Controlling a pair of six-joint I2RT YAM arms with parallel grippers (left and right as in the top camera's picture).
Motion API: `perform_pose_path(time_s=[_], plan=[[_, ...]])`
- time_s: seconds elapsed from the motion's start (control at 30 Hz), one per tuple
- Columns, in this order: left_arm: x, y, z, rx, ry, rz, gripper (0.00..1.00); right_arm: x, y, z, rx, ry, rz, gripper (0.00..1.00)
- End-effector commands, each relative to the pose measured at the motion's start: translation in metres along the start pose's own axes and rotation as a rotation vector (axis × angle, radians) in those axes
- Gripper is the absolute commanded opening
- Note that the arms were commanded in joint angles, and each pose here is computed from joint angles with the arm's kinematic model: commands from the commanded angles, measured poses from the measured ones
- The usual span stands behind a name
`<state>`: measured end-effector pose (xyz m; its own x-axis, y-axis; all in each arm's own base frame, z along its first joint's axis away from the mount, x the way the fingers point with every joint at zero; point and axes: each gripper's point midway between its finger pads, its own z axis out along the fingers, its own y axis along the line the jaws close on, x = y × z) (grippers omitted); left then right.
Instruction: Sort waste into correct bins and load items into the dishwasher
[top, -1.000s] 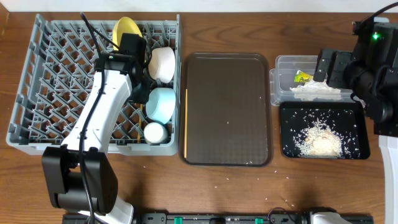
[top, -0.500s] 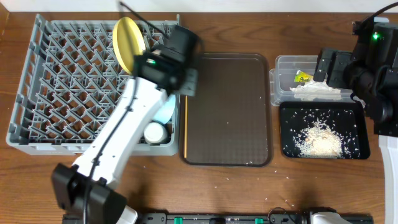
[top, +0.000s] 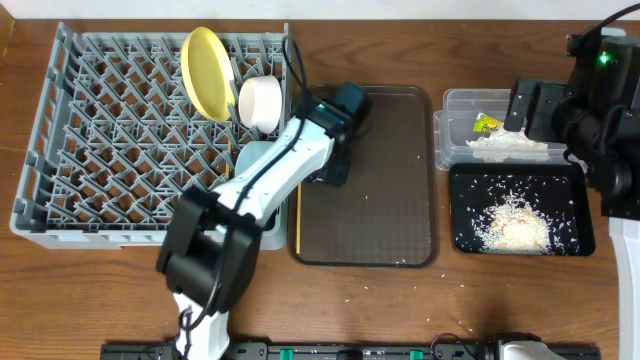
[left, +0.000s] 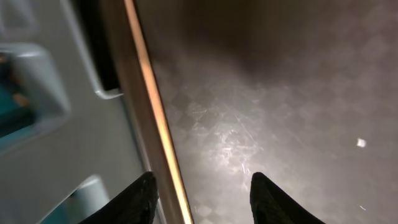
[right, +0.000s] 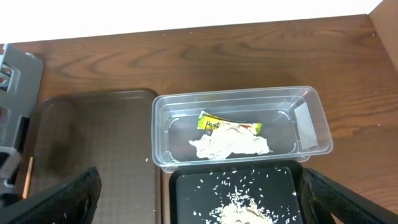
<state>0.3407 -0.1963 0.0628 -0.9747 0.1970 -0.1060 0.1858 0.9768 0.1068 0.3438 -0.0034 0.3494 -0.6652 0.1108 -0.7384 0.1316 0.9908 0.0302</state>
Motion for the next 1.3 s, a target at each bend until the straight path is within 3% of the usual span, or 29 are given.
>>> perform_pose_path(time_s=[0.0, 0.53, 1.27], plan=[[0.009, 0.003, 0.027, -0.043, 0.068, -0.011, 0.49, 0.0, -0.004, -0.001, 0.016, -0.003, 0.014, 0.99], [0.017, 0.013, 0.047, -0.112, 0.104, -0.028, 0.5, 0.0, -0.004, -0.001, 0.016, -0.003, 0.014, 0.99], [0.029, 0.016, 0.073, -0.058, 0.128, -0.06, 0.51, 0.0, -0.004, -0.001, 0.016, -0.003, 0.014, 0.99]])
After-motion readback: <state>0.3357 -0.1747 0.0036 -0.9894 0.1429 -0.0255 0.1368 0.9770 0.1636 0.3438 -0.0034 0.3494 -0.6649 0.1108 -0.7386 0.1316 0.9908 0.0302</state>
